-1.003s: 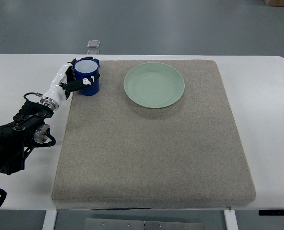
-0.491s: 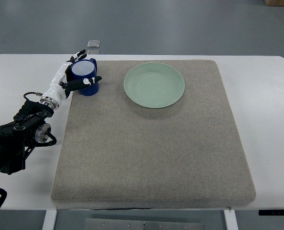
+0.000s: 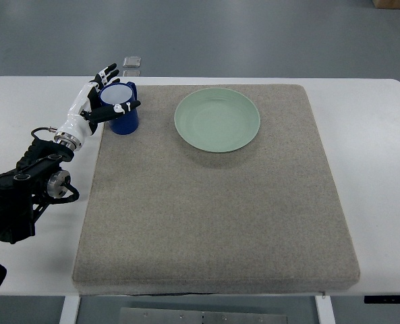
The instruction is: Place cup left of plate with left hand
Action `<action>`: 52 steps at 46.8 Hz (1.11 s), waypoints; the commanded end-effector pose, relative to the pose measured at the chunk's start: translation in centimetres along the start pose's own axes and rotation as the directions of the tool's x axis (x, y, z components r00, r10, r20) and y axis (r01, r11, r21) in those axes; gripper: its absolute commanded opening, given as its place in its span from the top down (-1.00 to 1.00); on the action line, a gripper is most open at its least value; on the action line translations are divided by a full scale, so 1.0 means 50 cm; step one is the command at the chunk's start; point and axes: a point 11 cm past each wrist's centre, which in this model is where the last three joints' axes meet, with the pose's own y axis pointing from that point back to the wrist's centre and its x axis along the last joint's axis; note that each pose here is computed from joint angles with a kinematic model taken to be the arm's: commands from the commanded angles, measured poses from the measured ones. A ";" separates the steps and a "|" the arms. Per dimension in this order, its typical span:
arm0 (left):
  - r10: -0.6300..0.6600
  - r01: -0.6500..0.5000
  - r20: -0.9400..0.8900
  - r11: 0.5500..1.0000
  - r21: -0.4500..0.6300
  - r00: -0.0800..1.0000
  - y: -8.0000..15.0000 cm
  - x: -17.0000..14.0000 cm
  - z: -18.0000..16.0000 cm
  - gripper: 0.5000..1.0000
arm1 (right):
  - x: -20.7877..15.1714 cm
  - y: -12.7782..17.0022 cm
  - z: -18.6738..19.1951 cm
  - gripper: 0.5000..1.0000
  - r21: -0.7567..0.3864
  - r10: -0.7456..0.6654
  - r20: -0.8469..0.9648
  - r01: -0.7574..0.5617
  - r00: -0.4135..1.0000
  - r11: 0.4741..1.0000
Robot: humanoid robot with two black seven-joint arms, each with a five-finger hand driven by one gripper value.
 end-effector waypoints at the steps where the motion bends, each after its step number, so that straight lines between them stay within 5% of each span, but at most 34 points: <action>1: -0.012 0.012 -0.005 1.000 -0.008 1.000 -0.002 -0.007 0.005 -0.98 | 0.000 0.000 0.000 -0.73 0.000 0.000 0.000 0.000 1.000 1.000; 13: -0.025 0.023 -0.054 0.999 -0.036 0.998 -0.009 -0.026 0.024 -0.98 | 0.000 0.000 0.000 -0.73 0.000 0.000 0.000 0.000 1.000 1.000; 27: -0.026 0.019 -0.064 0.994 -0.104 0.998 -0.007 0.024 0.095 -0.98 | 0.000 0.000 0.000 -0.73 0.000 0.000 0.000 0.000 1.000 1.000; 41: 0.062 -0.108 -0.169 0.955 -0.276 0.984 -0.044 0.112 0.240 -0.99 | 0.000 0.000 0.000 -0.73 0.000 0.000 0.001 0.000 1.000 1.000; 52: 0.105 -0.198 -0.310 0.938 -0.284 0.945 -0.084 0.123 0.298 -0.98 | 0.000 0.000 0.000 -0.73 0.000 0.000 0.000 0.000 1.000 1.000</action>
